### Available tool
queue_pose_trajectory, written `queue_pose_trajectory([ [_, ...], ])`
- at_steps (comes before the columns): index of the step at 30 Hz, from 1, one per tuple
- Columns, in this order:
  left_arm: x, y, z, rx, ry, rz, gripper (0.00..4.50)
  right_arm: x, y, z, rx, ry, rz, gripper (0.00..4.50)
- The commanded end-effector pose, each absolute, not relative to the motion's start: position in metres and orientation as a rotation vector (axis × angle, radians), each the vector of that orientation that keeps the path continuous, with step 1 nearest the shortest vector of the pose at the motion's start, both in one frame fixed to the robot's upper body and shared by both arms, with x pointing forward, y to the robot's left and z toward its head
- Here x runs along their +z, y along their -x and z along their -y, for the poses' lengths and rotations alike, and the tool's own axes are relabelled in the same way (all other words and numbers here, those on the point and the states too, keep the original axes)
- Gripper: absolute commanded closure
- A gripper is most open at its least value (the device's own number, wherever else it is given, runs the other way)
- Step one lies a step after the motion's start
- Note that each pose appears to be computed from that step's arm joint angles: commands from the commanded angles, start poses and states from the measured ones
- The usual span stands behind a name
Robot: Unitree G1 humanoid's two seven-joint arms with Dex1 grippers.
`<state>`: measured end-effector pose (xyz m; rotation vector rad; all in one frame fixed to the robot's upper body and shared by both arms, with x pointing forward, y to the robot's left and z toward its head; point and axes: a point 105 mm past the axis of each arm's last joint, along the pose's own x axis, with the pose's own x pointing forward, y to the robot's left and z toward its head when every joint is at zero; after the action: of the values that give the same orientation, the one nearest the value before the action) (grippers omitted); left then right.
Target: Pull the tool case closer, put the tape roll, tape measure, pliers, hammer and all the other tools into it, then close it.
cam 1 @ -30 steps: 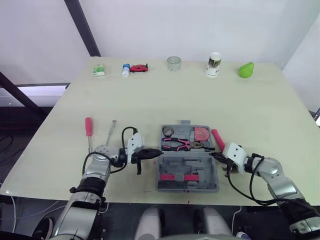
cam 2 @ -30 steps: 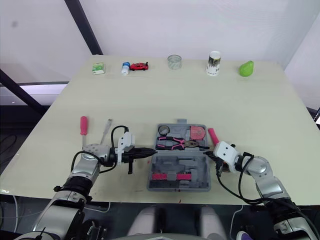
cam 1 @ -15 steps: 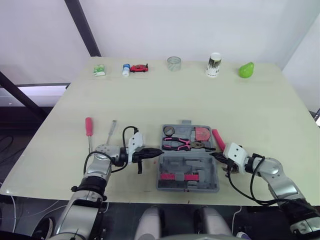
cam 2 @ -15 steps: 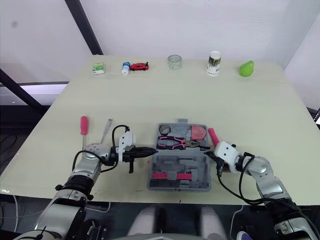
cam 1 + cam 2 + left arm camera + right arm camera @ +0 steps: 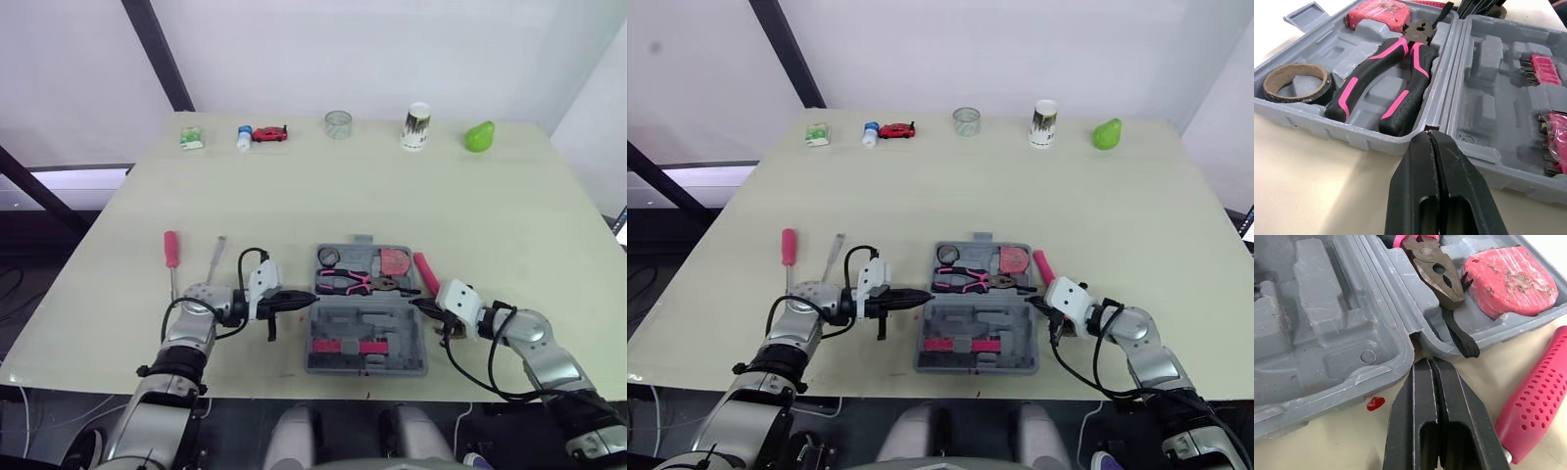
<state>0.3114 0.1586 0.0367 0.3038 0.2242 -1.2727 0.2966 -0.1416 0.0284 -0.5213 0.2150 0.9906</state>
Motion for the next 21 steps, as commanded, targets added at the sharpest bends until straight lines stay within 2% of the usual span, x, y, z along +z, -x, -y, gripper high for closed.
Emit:
queue_pose_trajectory([
  [1,0.0382,-0.3085,-0.1569,-1.287,-0.309,-0.214,4.46,0.0509,-0.3016,0.1246,1.017,0.53,-0.083,4.5],
  [21,0.0408,-0.3115,-0.1573,-1.288,-0.321,-0.217,4.46,0.0439,-0.2964,0.1244,1.039,0.515,-0.11,4.5],
])
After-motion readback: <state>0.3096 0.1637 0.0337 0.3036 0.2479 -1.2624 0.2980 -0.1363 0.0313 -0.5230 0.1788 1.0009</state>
